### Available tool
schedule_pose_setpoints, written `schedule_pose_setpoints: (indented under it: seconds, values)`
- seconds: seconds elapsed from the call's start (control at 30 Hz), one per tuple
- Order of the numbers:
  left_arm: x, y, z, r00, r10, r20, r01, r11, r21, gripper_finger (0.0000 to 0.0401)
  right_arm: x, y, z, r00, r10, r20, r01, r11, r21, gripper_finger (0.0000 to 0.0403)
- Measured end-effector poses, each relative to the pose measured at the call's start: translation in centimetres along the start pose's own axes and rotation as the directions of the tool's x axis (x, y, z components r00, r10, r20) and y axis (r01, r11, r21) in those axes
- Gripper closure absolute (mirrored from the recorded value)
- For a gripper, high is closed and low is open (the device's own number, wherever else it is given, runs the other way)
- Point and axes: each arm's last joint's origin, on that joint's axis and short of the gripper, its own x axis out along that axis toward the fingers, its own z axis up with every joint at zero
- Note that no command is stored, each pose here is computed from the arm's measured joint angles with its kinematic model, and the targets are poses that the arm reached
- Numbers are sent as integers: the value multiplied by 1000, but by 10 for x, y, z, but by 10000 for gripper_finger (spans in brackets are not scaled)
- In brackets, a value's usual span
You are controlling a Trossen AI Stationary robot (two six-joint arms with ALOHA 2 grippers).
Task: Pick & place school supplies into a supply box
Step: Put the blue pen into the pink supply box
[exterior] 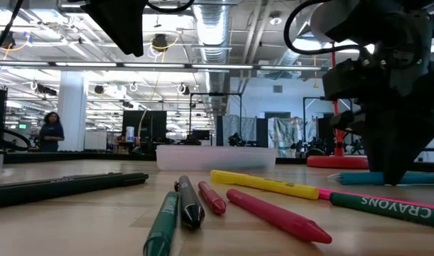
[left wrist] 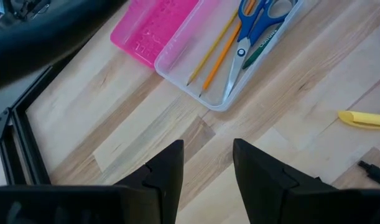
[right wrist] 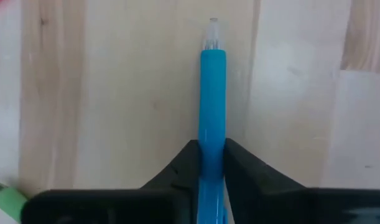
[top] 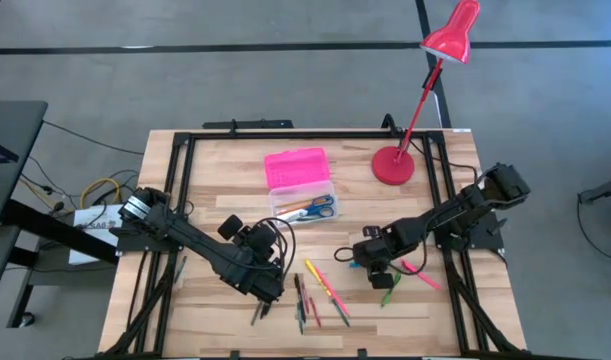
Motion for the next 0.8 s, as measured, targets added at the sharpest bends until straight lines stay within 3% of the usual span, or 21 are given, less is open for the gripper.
schedule_pose_setpoints:
  seconds: [0.5, 0.8]
  values:
    - [-5, 0, -3, 994, 12, 109, -12, 1000, 1, 267, -6, -17, 7, 999, -41, -15, 42, 999, 22, 372]
    - [-16, 5, -8, 985, 5, 170, -13, 999, 45, 267, -23, -27, 31, 998, -47, 44, 47, 999, -5, 372]
